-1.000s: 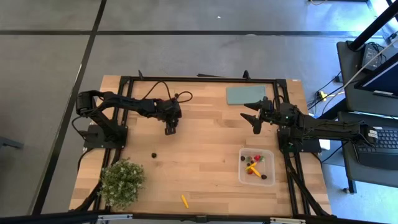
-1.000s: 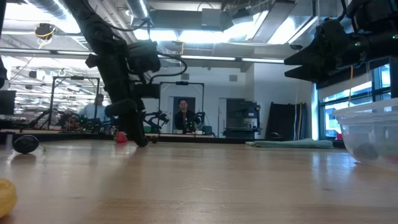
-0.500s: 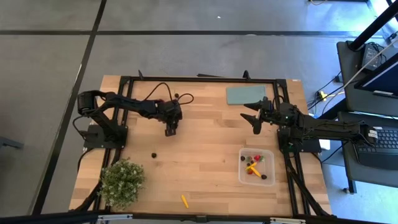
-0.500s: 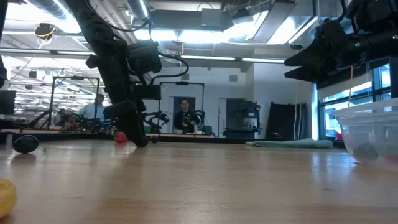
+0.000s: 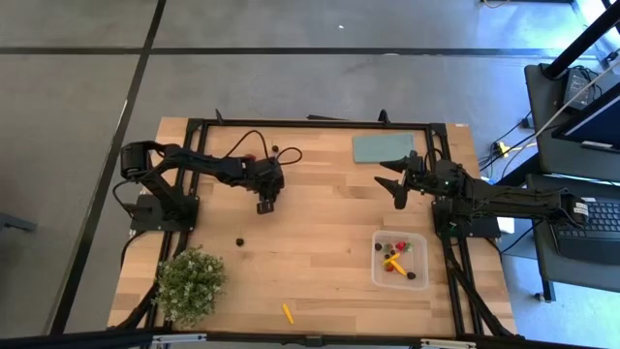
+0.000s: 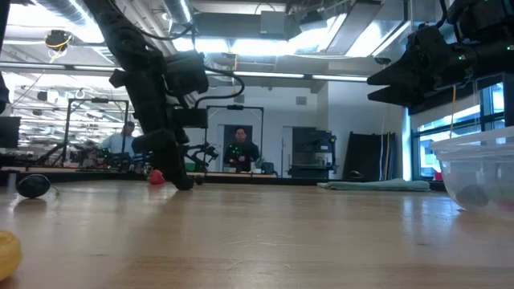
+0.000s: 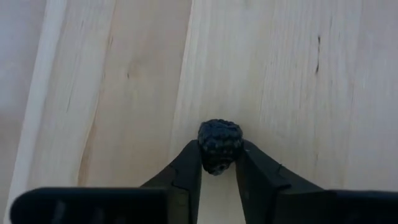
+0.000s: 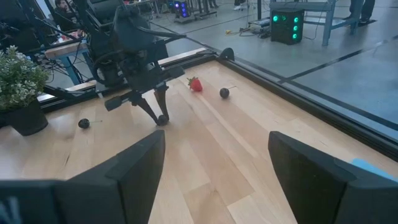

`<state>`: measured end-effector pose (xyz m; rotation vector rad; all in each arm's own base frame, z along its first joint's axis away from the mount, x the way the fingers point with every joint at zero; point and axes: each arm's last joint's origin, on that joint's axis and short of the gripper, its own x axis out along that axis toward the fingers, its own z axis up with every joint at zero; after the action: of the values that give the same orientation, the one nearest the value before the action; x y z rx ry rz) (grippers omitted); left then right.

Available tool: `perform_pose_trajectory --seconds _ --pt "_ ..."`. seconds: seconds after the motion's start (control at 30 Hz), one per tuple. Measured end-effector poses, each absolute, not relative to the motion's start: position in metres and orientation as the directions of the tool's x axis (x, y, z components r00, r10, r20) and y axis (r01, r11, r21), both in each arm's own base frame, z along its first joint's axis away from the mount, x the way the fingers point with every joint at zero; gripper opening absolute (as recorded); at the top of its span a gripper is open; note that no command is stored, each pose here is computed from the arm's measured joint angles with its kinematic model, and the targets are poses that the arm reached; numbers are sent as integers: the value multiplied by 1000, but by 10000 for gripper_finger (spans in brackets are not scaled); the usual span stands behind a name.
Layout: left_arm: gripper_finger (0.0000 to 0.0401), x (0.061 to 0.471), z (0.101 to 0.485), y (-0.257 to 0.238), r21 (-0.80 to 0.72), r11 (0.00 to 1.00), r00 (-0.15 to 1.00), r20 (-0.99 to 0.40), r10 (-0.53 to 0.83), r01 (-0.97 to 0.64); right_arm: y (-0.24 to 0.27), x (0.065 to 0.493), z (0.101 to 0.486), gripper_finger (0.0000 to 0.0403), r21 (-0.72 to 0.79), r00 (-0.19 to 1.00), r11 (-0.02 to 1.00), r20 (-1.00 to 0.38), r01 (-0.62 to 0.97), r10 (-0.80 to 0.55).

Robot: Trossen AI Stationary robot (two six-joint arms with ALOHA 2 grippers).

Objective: Pick and placing Produce into tupperware
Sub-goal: Put the blackberry into the container

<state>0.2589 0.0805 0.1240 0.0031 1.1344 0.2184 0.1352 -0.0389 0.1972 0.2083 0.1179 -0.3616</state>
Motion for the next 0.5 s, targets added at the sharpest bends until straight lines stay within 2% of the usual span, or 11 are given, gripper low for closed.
perform_pose_trajectory --seconds 0.2,0.5 --pt "82 261 124 78 131 977 410 -892 190 -166 -39 135 197 287 181 929 914 -151 362 -338" --pt "57 262 124 77 132 977 420 -887 192 -168 -39 135 197 287 181 929 914 -151 363 -339"
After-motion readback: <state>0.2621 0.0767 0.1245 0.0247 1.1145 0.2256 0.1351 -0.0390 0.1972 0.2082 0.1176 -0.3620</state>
